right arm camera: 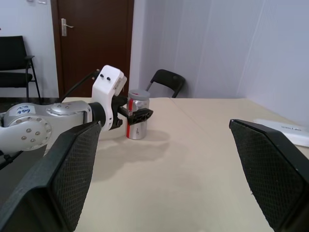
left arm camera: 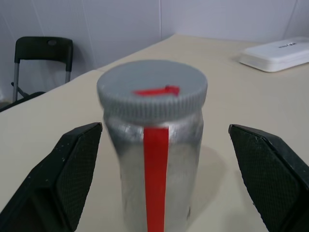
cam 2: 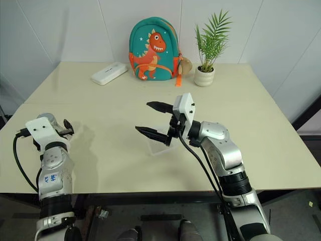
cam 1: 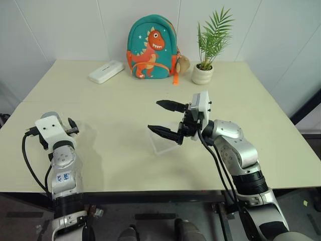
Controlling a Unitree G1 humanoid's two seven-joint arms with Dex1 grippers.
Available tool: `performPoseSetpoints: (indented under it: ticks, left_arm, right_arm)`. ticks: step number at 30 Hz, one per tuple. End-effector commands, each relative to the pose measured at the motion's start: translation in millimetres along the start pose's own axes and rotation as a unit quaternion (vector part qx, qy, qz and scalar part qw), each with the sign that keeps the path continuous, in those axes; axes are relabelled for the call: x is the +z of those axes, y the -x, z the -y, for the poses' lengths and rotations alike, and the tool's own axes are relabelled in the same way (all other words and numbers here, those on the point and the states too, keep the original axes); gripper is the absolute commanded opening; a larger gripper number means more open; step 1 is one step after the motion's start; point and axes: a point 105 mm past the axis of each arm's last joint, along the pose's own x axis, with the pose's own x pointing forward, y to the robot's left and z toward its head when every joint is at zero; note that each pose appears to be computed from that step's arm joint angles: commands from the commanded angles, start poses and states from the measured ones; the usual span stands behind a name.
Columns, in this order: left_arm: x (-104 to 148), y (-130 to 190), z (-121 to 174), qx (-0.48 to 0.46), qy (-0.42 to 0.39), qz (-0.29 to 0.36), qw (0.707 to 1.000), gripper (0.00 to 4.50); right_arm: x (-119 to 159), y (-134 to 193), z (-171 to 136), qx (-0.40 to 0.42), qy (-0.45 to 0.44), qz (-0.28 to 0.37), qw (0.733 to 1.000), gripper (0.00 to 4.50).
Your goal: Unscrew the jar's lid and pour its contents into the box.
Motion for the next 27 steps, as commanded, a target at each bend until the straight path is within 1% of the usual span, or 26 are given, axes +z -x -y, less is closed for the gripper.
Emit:
performPoseSetpoints:
  ticks: [1, 5, 8, 12, 14, 17, 19, 21, 23, 24, 26, 27]
  left_arm:
    - [8, -9, 0, -0.001, -0.009, 0.016, 1.000, 4.48]
    - [6, -13, 0, 0.002, -0.020, 0.011, 1.000, 4.48]
    - [5, -14, -3, 0.008, -0.026, 0.011, 1.000, 3.88]
    - [6, -13, -5, 0.008, -0.026, 0.015, 1.000, 2.68]
    - [5, -12, -5, 0.006, -0.024, 0.013, 1.000, 2.00]
    - [5, -8, 5, -0.017, -0.002, 0.018, 1.000, 1.96]
    - [19, -6, 22, -0.065, 0.030, 0.047, 0.996, 1.96]
    - [37, -1, 42, -0.142, 0.058, 0.076, 0.985, 1.96]
    - [62, 15, 67, -0.272, 0.044, 0.111, 0.955, 1.96]
    - [68, 21, 73, -0.312, 0.037, 0.118, 0.942, 1.96]
    - [79, 40, 86, -0.417, 0.014, 0.119, 0.901, 1.96]
    - [81, 51, 93, -0.476, 0.002, 0.104, 0.874, 1.96]
  right_arm:
    - [17, 1, -1, -0.006, 0.024, 0.025, 0.999, 4.50]
    - [17, 1, -2, -0.010, 0.024, 0.028, 0.999, 4.50]
    - [18, 2, 0, -0.015, 0.025, 0.029, 0.999, 4.50]
    - [18, 2, 1, -0.020, 0.025, 0.031, 0.999, 4.50]
    - [17, 2, 1, -0.021, 0.024, 0.030, 0.999, 4.50]
    - [16, 3, 2, -0.024, 0.022, 0.030, 0.999, 4.50]
    - [15, 4, 2, -0.026, 0.020, 0.029, 0.999, 4.50]
    - [14, 4, 2, -0.028, 0.020, 0.025, 0.999, 4.50]
    - [13, 6, 4, -0.036, 0.023, 0.016, 0.999, 4.50]
    - [12, 7, 4, -0.038, 0.024, 0.013, 0.999, 4.50]
    - [13, 8, 7, -0.047, 0.025, 0.006, 0.999, 4.50]
    - [15, 9, 9, -0.052, 0.026, 0.002, 0.998, 4.50]
